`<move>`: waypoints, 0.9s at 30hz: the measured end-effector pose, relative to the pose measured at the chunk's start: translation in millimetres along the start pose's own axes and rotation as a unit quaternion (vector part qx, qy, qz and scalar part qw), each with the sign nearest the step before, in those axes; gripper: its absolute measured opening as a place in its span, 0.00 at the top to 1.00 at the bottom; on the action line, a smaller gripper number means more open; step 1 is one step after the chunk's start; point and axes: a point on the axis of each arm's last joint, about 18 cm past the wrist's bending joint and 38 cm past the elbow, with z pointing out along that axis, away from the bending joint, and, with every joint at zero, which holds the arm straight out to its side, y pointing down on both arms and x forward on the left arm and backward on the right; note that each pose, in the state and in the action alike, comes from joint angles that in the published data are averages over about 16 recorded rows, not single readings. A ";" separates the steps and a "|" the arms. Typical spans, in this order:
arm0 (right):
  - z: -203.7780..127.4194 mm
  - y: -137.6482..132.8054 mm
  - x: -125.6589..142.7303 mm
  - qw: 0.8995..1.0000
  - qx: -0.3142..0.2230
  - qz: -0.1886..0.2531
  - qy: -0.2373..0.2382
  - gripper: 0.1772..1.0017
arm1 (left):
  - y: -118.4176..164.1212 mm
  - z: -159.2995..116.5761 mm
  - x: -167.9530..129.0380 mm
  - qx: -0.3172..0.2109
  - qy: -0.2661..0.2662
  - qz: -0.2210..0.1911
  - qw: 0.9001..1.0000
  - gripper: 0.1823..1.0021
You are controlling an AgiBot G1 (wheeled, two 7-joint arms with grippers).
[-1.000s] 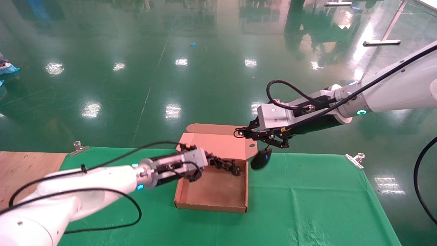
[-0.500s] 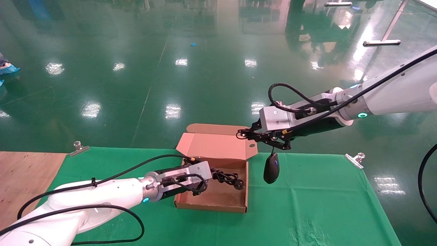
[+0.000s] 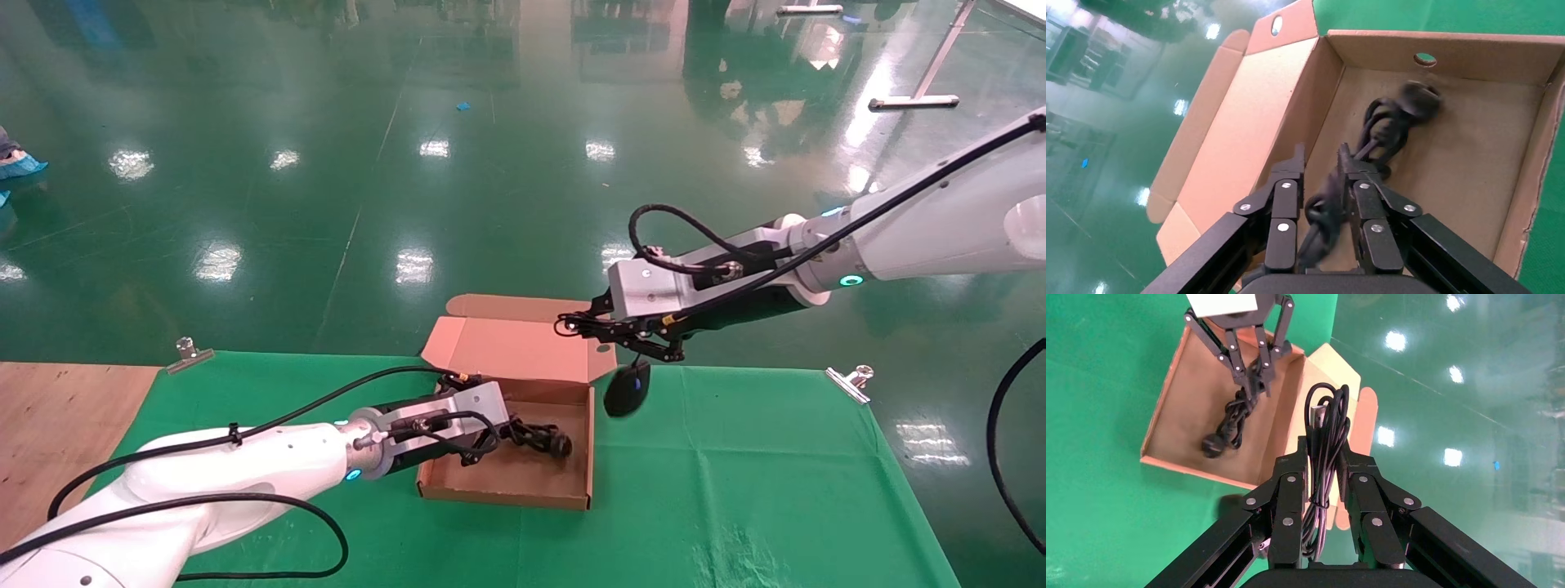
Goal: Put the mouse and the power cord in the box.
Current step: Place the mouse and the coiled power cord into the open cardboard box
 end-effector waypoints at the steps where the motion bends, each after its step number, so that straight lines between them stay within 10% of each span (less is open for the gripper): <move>1: 1.3 -1.3 0.3 1.000 0.001 -0.001 0.000 0.89 | 0.2 -0.5 -1.2 0.000 -0.001 -0.002 1.000 0.89; 12: 22.1 -22.4 6.3 1.000 0.012 -0.015 0.000 0.89 | 21.7 -31.3 -29.8 0.008 -0.014 -0.043 0.999 0.70; 27: 72.9 -51.4 -2.8 0.999 0.006 -0.038 0.010 0.89 | 79.9 -146.6 -80.0 0.064 -0.055 -0.103 0.991 0.27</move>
